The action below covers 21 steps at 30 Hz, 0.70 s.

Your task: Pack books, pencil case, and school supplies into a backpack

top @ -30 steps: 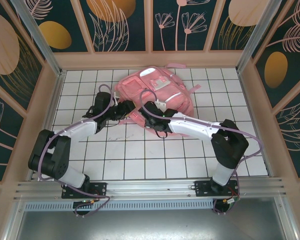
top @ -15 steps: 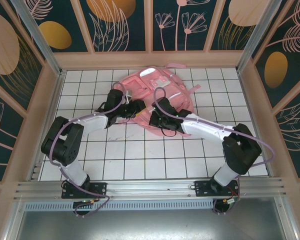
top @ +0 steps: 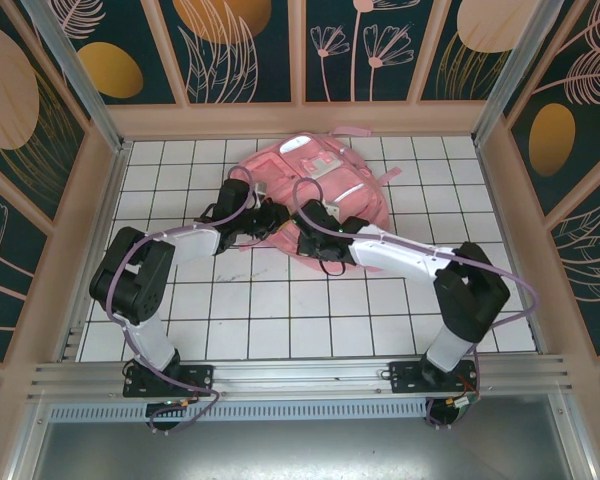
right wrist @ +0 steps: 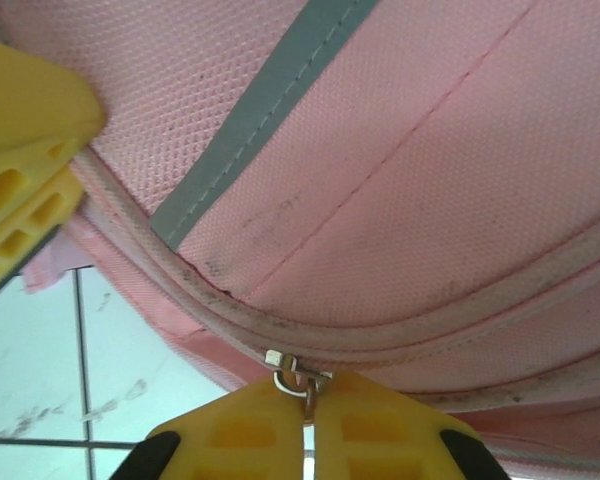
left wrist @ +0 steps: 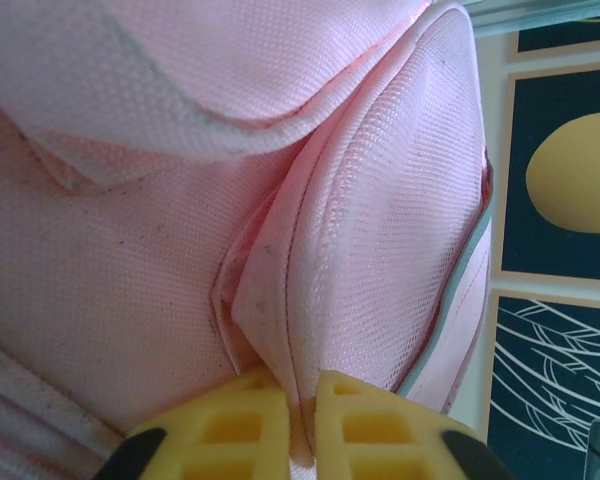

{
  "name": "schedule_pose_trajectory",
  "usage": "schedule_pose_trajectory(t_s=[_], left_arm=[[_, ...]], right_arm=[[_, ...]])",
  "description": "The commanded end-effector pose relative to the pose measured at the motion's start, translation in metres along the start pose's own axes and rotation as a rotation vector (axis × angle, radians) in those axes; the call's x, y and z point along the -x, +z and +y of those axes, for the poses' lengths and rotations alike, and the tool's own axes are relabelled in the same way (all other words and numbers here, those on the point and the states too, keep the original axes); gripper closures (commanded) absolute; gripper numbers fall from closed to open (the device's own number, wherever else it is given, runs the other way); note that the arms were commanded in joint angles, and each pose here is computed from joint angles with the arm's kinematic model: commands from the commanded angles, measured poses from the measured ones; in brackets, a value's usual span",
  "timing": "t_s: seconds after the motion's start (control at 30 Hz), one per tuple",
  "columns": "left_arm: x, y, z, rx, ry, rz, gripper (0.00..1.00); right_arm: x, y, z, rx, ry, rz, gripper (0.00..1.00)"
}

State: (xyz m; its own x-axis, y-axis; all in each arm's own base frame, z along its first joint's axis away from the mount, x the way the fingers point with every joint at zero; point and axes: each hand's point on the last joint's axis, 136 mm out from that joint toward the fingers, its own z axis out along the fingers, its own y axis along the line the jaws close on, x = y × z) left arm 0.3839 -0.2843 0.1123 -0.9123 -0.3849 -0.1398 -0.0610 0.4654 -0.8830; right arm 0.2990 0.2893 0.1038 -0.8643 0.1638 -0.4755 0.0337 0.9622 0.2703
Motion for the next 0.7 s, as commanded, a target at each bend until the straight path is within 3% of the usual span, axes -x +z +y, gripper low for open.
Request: schedule_pose_trajectory(t_s=[0.0, 0.2, 0.3, 0.4, 0.67], left_arm=[[0.01, 0.002, -0.005, -0.01, 0.029, -0.037, 0.94], [0.011, 0.002, -0.007, -0.014, 0.027, -0.04, 1.0], [0.012, 0.0, -0.006, -0.004, 0.033, -0.048, 1.0], [0.017, -0.004, -0.001, 0.036, 0.049, -0.077, 1.0], [0.029, -0.027, 0.02, 0.109, 0.089, -0.123, 1.0]], right_arm=[[0.018, 0.0, -0.005, -0.092, -0.03, -0.087, 0.87], [0.02, 0.004, -0.005, -0.13, -0.059, -0.117, 0.86], [0.02, 0.008, -0.007, -0.138, -0.084, -0.132, 0.93], [0.021, 0.005, -0.021, -0.21, -0.101, -0.152, 1.0], [0.027, -0.021, -0.063, -0.294, -0.218, -0.208, 1.0]])
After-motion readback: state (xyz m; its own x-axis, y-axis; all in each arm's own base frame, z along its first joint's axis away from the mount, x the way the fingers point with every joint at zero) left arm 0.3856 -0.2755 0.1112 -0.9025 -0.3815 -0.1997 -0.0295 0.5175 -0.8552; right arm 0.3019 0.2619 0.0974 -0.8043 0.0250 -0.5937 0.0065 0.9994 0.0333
